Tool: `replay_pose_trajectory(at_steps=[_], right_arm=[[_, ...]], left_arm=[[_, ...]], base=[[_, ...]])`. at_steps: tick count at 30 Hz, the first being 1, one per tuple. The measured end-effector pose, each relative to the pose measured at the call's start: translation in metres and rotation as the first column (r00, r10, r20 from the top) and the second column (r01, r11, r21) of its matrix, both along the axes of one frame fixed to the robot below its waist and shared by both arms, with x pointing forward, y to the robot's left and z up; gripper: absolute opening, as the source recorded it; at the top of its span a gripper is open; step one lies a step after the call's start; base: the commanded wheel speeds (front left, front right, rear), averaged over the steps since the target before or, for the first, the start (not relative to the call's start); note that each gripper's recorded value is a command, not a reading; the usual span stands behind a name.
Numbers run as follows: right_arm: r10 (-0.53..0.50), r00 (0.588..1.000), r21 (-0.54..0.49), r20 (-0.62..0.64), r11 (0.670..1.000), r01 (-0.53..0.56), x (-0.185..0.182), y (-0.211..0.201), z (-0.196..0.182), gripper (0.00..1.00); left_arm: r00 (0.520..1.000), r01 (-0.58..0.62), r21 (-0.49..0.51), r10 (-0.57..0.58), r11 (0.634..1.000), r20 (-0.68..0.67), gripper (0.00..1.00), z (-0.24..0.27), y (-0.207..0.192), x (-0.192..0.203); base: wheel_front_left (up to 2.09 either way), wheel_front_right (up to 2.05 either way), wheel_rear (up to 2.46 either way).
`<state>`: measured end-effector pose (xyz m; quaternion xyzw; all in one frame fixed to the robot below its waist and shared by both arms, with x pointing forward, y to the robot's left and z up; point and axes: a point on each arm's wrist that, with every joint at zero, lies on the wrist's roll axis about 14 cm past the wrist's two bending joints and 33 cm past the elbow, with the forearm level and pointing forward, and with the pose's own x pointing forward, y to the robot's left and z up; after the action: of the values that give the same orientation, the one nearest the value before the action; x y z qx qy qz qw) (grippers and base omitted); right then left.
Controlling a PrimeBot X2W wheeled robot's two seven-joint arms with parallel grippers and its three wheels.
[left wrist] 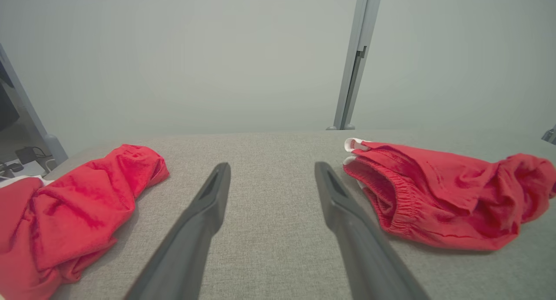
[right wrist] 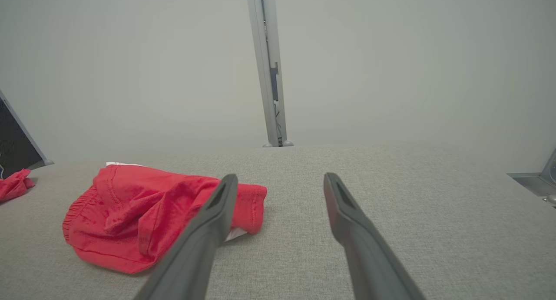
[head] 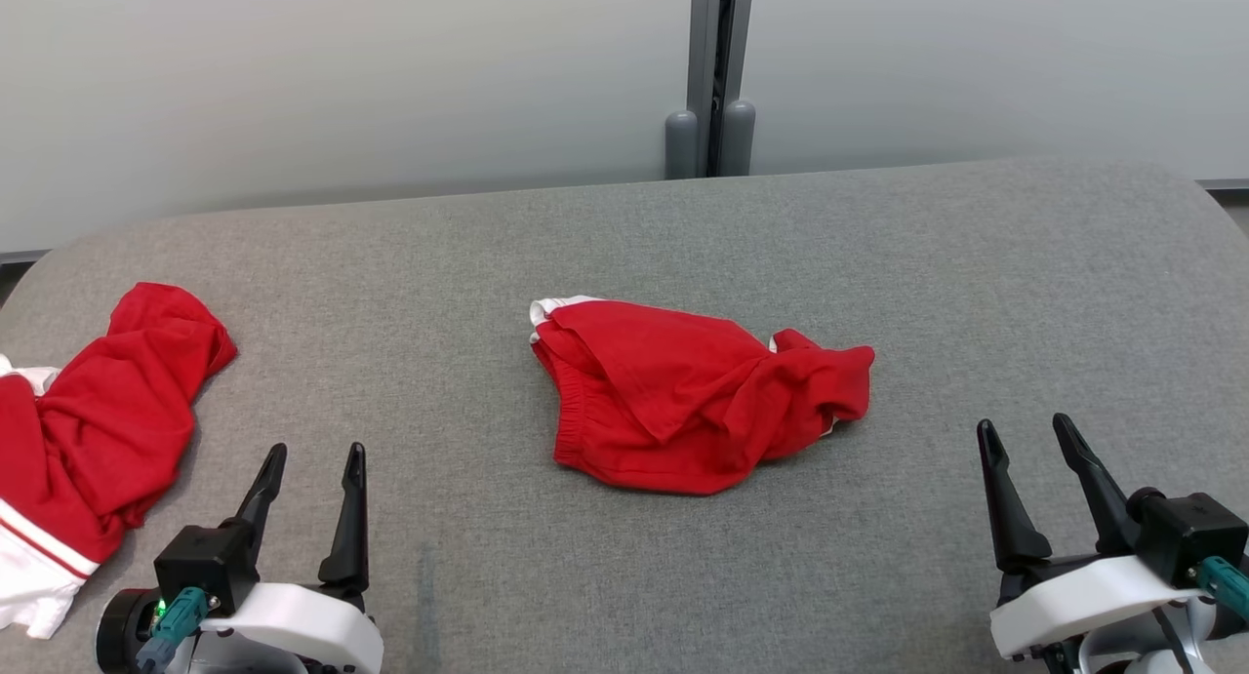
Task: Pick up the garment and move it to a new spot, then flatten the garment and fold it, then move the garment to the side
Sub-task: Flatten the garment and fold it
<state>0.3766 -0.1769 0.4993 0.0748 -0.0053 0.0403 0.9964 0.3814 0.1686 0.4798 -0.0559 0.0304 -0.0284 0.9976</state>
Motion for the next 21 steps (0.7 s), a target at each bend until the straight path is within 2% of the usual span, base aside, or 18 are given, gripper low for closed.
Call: replay_pose_trajectory(at_steps=[11, 21], right_arm=[[0.018, 1.0, 0.002, -0.014, 1.0, -0.018, 0.011, 0.006, -0.004, 1.0], [0.165, 0.974, 0.002, -0.153, 0.986, -0.167, 0.043, 0.047, -0.035, 1.0]], left_arm=[[1.0, -0.006, -0.003, 0.006, 1.0, -0.009, 1.0, -0.003, 0.001, 0.006], [1.0, 0.007, -0.011, -0.007, 1.0, -0.003, 1.0, -0.006, -0.001, 0.03]], base=[[0.0, 0.0, 0.0], [0.0, 0.0, 0.0]])
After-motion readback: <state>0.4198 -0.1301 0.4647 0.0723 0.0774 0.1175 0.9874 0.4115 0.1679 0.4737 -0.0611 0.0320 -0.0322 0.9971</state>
